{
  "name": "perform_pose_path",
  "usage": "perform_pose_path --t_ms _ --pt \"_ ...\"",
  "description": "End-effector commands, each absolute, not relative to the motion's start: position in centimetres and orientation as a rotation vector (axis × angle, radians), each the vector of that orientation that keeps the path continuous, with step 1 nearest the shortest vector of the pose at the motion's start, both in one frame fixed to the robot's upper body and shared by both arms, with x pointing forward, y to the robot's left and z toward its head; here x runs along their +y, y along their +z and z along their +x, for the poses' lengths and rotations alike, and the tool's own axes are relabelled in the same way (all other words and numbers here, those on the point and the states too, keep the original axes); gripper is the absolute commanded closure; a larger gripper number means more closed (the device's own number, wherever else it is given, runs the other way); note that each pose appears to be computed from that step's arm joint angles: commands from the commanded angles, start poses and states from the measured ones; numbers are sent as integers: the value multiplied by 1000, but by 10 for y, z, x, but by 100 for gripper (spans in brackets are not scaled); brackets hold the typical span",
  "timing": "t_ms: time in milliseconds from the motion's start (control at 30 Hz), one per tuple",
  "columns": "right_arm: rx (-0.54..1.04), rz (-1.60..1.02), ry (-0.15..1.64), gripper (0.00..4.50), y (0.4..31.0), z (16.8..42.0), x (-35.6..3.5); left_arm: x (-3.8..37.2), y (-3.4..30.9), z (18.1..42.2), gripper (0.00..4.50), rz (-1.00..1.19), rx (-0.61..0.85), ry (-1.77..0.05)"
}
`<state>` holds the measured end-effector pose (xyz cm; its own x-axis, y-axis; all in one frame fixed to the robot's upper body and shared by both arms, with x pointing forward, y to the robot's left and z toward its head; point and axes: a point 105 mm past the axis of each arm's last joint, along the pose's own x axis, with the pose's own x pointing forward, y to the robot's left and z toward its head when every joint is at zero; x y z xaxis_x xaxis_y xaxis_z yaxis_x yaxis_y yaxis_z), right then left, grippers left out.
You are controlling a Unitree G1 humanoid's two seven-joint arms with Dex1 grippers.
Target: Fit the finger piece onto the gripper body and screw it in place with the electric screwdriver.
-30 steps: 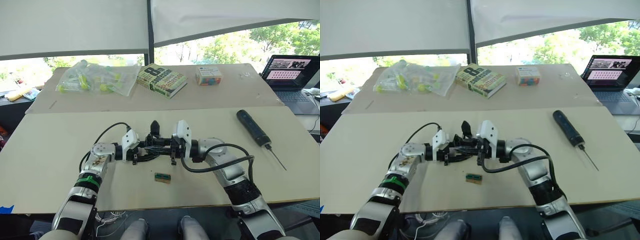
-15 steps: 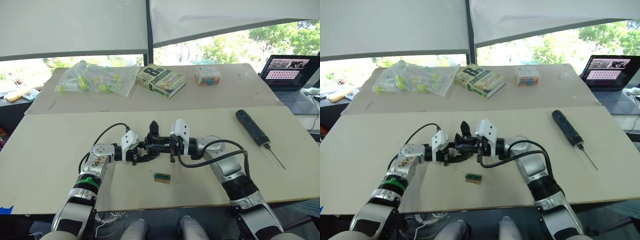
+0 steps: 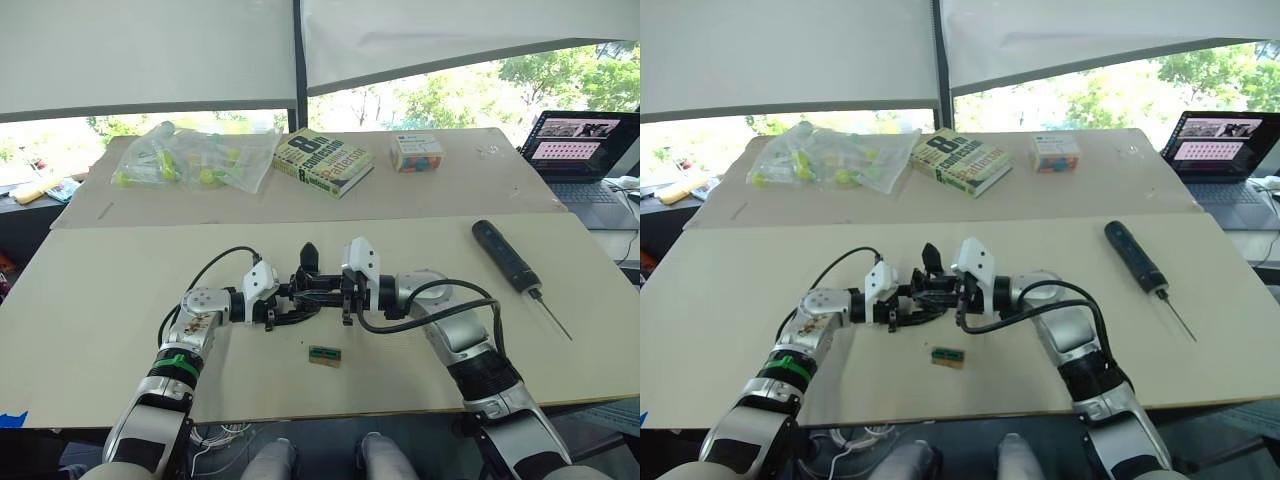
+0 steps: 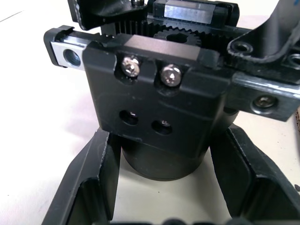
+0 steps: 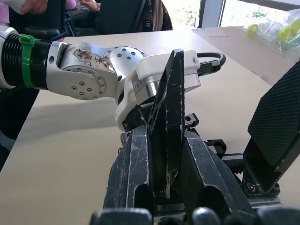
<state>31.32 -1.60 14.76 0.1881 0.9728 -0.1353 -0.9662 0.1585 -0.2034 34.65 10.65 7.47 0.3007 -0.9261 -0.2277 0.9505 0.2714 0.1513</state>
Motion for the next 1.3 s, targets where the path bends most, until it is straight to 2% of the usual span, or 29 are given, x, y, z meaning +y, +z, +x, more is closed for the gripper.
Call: perform_pose_path --t_ms 33,333,867,1000,1133,1200,1300 --pt "77 -292 1374 411 133 315 -18 106 67 340 221 287 133 -1296" --pt "188 -319 1344 411 111 323 -22 105 66 340 221 284 135 -1298" --pt "248 -289 1316 411 92 328 -35 104 65 338 221 278 135 -1304" --pt "228 -269 1324 411 97 328 -32 104 65 338 221 278 135 -1303" --pt "122 -238 1365 411 120 325 -22 105 65 338 221 278 136 -1301" --pt "63 -223 1389 306 131 323 -19 106 65 338 221 278 137 -1298" --pt "-21 -207 1401 208 145 321 -15 107 65 339 221 278 137 -1294"
